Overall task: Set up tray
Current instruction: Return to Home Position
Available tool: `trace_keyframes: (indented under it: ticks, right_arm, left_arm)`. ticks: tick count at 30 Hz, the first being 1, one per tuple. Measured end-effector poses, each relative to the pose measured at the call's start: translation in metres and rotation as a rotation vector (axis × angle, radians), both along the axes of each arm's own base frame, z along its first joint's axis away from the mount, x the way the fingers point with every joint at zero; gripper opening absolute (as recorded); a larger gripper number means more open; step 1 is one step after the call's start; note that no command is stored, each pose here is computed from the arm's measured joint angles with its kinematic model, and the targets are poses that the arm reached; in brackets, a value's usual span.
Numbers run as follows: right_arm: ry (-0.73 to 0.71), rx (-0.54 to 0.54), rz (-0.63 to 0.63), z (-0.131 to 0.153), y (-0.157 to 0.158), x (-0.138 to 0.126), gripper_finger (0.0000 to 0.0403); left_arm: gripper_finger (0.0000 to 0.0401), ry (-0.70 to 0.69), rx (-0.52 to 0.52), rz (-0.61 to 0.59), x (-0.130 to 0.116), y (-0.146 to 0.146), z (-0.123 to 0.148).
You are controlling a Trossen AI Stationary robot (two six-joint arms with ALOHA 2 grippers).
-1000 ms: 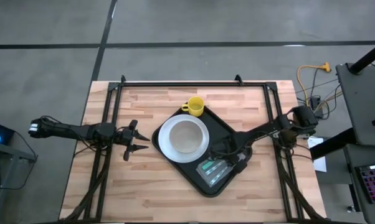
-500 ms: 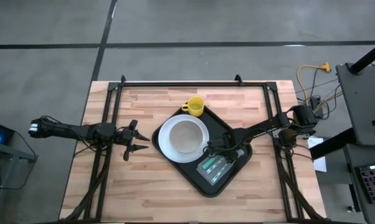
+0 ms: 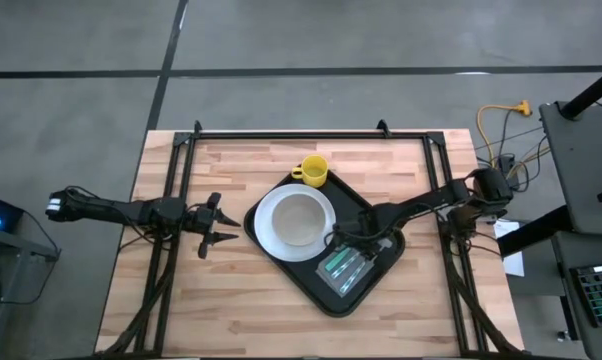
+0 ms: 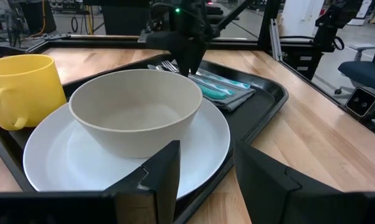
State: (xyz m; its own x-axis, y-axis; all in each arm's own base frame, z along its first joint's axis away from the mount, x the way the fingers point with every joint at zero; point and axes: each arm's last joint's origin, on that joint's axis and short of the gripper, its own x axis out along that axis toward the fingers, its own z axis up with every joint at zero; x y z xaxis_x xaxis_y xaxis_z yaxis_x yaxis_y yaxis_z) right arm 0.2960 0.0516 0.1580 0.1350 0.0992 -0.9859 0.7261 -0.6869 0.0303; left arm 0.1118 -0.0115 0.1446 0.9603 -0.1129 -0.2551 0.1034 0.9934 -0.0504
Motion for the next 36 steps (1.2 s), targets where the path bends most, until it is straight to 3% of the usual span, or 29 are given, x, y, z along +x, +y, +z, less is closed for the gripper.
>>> trace_keyframes:
  ticks: [4,8,11,17,20,27,31,36]
  right_arm:
    - [-0.044,-0.004,0.064,0.009,0.001,0.006,0.0132]
    - [-0.111,-0.027,0.230,0.022,0.002,0.014,0.0127]
    - [-0.177,-0.067,0.429,0.033,0.004,0.022,0.0129]
    - [-0.307,-0.202,0.950,0.055,0.006,0.034,0.0137]
    - [-0.352,-0.268,1.130,0.064,0.006,0.039,0.0136]
    - [-0.404,-0.504,1.604,0.085,0.006,0.049,0.0127]
    - [-0.440,-0.597,1.766,0.098,0.007,0.055,0.0123]
    - [-0.468,-0.680,1.816,0.112,0.007,0.060,0.0124]
  left_arm:
    - [0.0136,0.001,0.000,0.000,0.000,0.000,0.000]
    - [0.0136,0.000,0.000,0.000,0.000,0.000,0.000]
    - [0.0136,0.000,0.000,0.000,0.000,0.000,0.000]
    - [0.0136,0.000,0.000,0.000,0.000,0.000,0.000]
    - [0.0136,0.000,0.000,0.000,0.000,0.000,0.000]
    - [0.0136,0.000,0.000,0.000,0.000,0.000,0.000]
    - [0.0136,0.000,0.000,0.000,0.000,0.000,0.000]
    - [0.0136,0.000,0.000,0.000,0.000,0.000,0.000]
